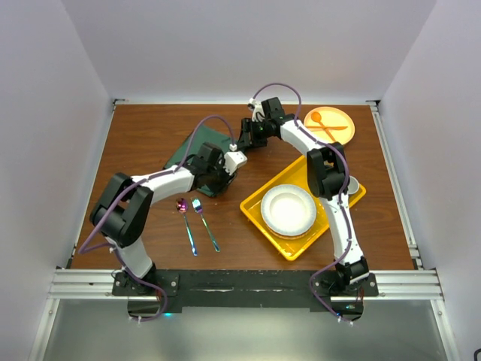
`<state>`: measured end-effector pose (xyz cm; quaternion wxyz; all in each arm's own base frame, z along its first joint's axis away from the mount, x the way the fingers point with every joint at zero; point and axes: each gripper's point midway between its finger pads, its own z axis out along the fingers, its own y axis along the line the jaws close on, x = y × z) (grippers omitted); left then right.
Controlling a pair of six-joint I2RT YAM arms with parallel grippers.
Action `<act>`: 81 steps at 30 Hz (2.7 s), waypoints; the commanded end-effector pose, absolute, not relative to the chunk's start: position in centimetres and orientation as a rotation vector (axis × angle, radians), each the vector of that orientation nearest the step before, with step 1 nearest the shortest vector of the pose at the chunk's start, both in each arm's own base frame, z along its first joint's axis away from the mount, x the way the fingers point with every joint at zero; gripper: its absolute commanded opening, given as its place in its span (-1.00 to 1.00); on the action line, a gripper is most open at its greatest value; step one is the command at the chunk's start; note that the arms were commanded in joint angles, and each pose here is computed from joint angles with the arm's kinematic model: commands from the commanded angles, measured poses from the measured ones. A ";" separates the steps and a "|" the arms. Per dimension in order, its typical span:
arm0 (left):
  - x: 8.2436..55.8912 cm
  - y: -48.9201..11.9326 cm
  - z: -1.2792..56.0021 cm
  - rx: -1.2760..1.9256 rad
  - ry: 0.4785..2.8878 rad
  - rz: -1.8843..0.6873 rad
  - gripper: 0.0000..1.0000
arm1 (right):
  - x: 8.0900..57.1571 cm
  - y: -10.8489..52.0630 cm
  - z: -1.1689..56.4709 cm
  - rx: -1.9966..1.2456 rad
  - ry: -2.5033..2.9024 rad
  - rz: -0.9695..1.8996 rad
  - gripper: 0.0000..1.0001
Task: Fold the napkin into a case and place the utensils inside
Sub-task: Pick up the square-folded napkin from the center of the board, then fold the rectangle-folded napkin at the center of the board.
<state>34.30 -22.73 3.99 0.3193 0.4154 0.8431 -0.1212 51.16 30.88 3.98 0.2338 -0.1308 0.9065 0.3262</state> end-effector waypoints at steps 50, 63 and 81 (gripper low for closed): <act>36.3 -20.8 9.6 1.314 2.077 -0.127 -1.00 | 52.0 32.9 11.9 -0.339 2.314 1.037 -1.00; 36.6 -18.8 13.8 1.364 1.998 -0.011 -1.00 | 50.9 35.6 16.2 -0.234 2.212 1.344 -1.00; 34.3 -18.7 6.6 1.360 2.160 -0.116 -1.00 | 50.8 31.7 7.3 -0.248 2.423 1.007 -1.00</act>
